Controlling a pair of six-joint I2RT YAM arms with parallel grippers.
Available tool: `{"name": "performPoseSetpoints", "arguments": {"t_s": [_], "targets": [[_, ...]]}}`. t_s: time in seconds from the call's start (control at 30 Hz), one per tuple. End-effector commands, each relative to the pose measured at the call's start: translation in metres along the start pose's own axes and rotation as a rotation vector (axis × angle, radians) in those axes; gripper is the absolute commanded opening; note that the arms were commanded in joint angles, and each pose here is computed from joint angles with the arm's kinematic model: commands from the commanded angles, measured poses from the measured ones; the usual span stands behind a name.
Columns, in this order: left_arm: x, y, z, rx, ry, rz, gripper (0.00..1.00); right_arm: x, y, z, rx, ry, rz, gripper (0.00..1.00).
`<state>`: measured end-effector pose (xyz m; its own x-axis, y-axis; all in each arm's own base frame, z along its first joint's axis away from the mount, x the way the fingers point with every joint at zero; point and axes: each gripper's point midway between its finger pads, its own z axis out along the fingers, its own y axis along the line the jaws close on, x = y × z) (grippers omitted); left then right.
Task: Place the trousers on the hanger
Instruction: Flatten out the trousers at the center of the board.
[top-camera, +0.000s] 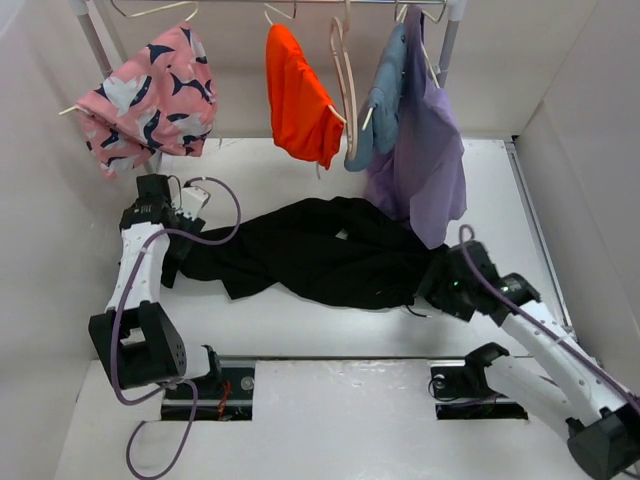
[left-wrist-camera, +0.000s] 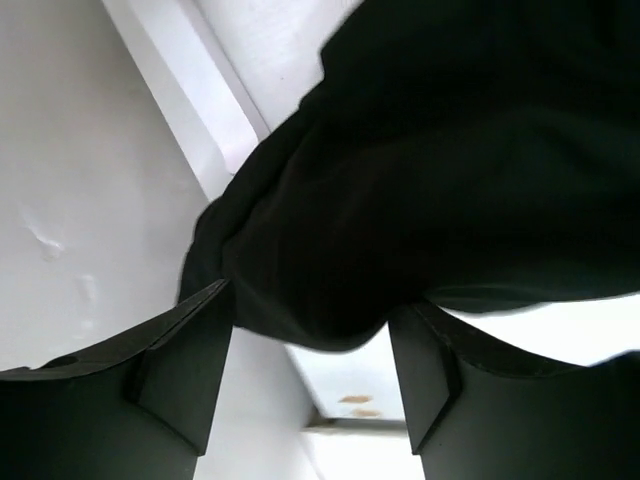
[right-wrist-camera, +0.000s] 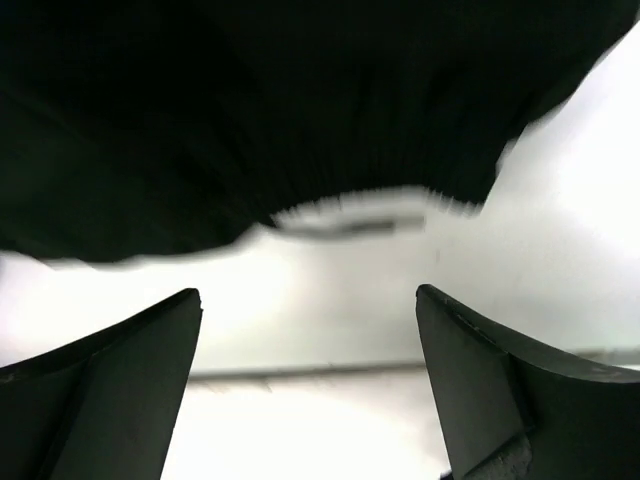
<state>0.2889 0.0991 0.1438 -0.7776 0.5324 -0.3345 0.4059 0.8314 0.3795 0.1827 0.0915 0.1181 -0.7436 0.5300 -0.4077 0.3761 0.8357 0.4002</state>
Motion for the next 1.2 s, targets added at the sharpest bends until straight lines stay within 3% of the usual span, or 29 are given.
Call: {"name": "performPoseSetpoints", "arguments": {"t_s": [0.0, 0.07, 0.2, 0.63, 0.7, 0.77, 0.8, 0.87, 0.9, 1.0, 1.07, 1.1, 1.17], "targets": [[-0.017, 0.021, -0.008, -0.110, -0.075, -0.238, 0.58, 0.041, 0.012, 0.010, -0.015, 0.109, 0.055, 0.92], [-0.021, 0.017, -0.010, -0.106, -0.119, -0.281, 0.58, 0.063, 0.031, 0.018, -0.078, 0.165, 0.015, 0.92], [-0.031, 0.019, -0.024, -0.140, -0.230, -0.302, 0.60, 0.090, 0.032, 0.055, -0.018, 0.238, 0.000, 0.97], [-0.042, 0.007, -0.047, -0.044, -0.279, -0.292, 0.66, 0.030, 0.046, 0.103, 0.010, 0.068, 0.145, 0.99], [-0.036, 0.007, -0.038, -0.054, -0.250, -0.296, 0.66, 0.024, 0.041, 0.108, 0.036, 0.064, 0.154, 0.90], [-0.034, 0.013, -0.036, -0.075, -0.238, -0.315, 0.66, 0.013, 0.039, 0.112, 0.036, 0.041, 0.188, 0.74], [-0.032, 0.014, -0.032, -0.080, -0.221, -0.317, 0.66, 0.015, 0.028, 0.118, 0.058, 0.043, 0.190, 0.50], [-0.031, 0.014, -0.030, -0.076, -0.213, -0.308, 0.67, 0.016, 0.025, 0.121, 0.034, 0.066, 0.198, 0.25], [-0.033, 0.017, -0.032, -0.083, -0.221, -0.295, 0.67, 0.012, 0.021, 0.123, 0.034, 0.063, 0.221, 0.02], [-0.033, 0.022, -0.034, -0.074, -0.228, -0.298, 0.71, 0.014, 0.008, 0.115, 0.081, 0.071, 0.234, 0.00], [-0.024, 0.028, -0.029, -0.075, -0.192, -0.290, 0.75, -0.007, 0.015, 0.092, 0.063, 0.014, 0.215, 0.00], [-0.017, 0.029, -0.025, -0.073, -0.164, -0.286, 0.75, -0.008, -0.002, 0.078, 0.133, 0.000, 0.202, 0.00], [-0.002, 0.034, -0.015, -0.056, -0.094, -0.275, 0.76, -0.045, 0.014, 0.031, 0.064, -0.138, 0.178, 0.00]]}}
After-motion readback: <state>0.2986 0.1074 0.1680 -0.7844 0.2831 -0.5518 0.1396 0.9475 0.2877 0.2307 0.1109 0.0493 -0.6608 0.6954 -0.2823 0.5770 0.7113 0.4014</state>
